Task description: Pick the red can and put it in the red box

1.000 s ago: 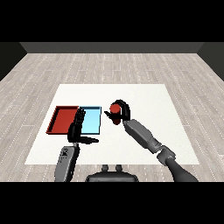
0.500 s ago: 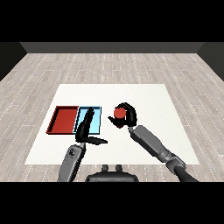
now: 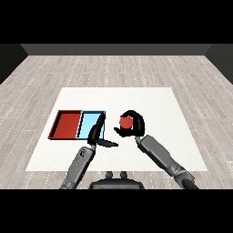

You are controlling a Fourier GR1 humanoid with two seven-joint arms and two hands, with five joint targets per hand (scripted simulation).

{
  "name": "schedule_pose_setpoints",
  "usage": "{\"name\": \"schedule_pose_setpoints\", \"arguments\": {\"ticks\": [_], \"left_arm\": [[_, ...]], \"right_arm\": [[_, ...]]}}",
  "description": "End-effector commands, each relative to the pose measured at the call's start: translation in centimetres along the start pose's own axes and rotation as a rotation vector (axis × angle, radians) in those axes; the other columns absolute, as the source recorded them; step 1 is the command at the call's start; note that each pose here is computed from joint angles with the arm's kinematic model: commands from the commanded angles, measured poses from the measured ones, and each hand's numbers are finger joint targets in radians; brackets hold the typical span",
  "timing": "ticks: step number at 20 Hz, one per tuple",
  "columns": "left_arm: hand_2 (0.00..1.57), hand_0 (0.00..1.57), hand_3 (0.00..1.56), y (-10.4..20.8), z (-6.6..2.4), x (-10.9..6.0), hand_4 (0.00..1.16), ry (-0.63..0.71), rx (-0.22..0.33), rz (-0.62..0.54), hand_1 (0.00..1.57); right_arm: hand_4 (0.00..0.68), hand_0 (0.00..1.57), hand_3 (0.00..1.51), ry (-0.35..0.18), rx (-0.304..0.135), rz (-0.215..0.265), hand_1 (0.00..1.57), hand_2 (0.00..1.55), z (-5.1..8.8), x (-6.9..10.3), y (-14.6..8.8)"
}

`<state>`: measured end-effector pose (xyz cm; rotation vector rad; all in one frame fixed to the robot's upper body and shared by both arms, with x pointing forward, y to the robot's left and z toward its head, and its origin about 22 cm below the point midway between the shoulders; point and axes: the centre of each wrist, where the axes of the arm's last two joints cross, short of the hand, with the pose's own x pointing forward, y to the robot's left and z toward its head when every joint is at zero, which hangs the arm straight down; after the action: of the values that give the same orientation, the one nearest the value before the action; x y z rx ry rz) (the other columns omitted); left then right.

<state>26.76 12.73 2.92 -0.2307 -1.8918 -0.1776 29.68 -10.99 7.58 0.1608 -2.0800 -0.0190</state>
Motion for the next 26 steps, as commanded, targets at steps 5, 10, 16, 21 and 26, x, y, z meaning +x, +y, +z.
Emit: {"name": "schedule_pose_setpoints", "arguments": {"ticks": [5, 10, 16, 21, 26], "left_arm": [[0.00, 0.00, 0.00, -2.1, 0.23, -2.4, 0.00, 0.063, -0.006, -0.013, 0.00], [0.00, 0.00, 0.00, -1.9, -0.73, -3.0, 0.00, 0.083, -0.037, 0.034, 0.00], [0.00, 0.00, 0.00, -2.6, 0.28, -3.4, 0.00, 0.101, -0.027, 0.053, 0.00], [0.00, 0.00, 0.00, -3.0, -2.42, -1.4, 0.00, 0.082, -0.031, 0.078, 0.00], [0.00, 0.00, 0.00, -3.5, -0.91, -3.8, 0.00, 0.093, -0.041, 0.091, 0.00]], "right_arm": [[0.656, 1.46, 1.39, -0.031, 0.035, -0.001, 1.46, 1.44, 0.5, 1.2, 2.9], [0.653, 1.46, 1.39, -0.007, 0.031, -0.019, 1.46, 1.44, 1.1, -0.3, 2.1], [0.662, 1.47, 1.39, -0.038, 0.061, -0.045, 1.47, 1.44, 1.1, 1.2, 3.6], [0.661, 1.44, 1.39, -0.044, 0.064, -0.064, 1.44, 1.43, -0.1, 0.4, 3.6], [0.640, 1.50, 1.40, -0.016, 0.070, -0.128, 1.50, 1.44, 2.2, 1.1, 4.5]]}}
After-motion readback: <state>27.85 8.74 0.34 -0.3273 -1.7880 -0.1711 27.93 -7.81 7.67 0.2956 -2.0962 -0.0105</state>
